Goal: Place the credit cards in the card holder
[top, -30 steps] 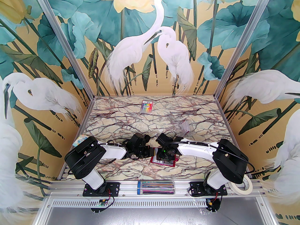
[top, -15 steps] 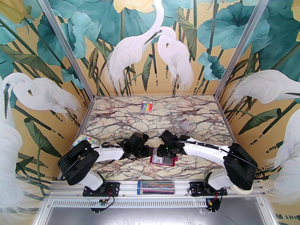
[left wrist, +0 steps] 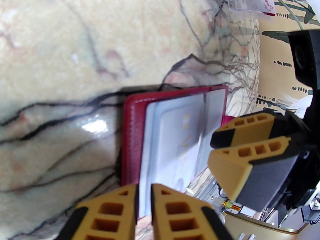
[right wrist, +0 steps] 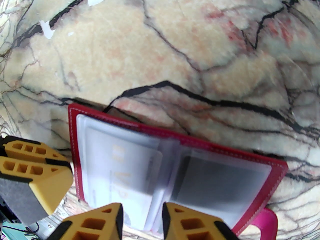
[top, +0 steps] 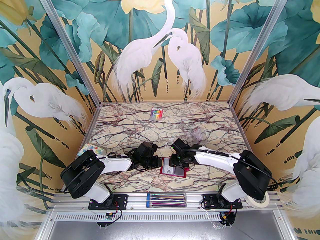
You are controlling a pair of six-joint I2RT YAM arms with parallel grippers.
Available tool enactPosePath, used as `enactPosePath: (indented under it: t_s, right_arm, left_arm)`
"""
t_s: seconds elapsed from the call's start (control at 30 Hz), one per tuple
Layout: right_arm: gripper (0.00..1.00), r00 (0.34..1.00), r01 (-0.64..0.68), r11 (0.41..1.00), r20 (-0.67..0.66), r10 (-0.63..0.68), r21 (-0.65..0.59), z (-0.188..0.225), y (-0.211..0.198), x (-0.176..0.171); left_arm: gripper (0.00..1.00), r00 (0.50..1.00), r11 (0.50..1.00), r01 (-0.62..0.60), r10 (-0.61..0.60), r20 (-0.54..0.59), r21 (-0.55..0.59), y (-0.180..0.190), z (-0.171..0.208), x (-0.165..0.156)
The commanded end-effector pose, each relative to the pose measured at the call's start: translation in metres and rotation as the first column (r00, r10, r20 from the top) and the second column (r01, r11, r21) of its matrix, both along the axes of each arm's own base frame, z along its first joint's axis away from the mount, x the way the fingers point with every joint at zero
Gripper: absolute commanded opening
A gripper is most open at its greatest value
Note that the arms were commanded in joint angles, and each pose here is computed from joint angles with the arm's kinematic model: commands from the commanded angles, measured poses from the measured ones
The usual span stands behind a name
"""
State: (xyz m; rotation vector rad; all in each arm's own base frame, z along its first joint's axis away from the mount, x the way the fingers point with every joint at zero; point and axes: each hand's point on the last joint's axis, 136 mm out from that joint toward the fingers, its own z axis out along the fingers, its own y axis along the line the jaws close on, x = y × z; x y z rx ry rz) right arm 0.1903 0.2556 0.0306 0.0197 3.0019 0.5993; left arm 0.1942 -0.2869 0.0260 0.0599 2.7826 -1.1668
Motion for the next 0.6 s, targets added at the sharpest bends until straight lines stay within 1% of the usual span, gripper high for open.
enactPosePath:
  t_s: [0.0,0.37,0.57]
  right_arm:
    - [0.32,1.000,-0.007,1.000,0.015,0.007,-0.003,-0.004,0.002,0.006]
    - [0.31,0.999,-0.043,0.999,0.002,0.043,-0.006,-0.009,0.011,0.010]
    - [0.31,0.998,-0.068,0.997,-0.003,0.068,0.026,-0.007,0.020,0.010]
  left_arm:
    - [0.16,1.000,0.999,0.006,-0.006,-0.007,0.035,0.006,-0.013,-0.006]
    - [0.16,1.000,0.999,0.005,-0.004,-0.021,0.043,0.009,-0.021,-0.014]
    - [0.16,1.000,0.999,0.003,-0.002,-0.021,0.045,0.010,-0.022,-0.014]
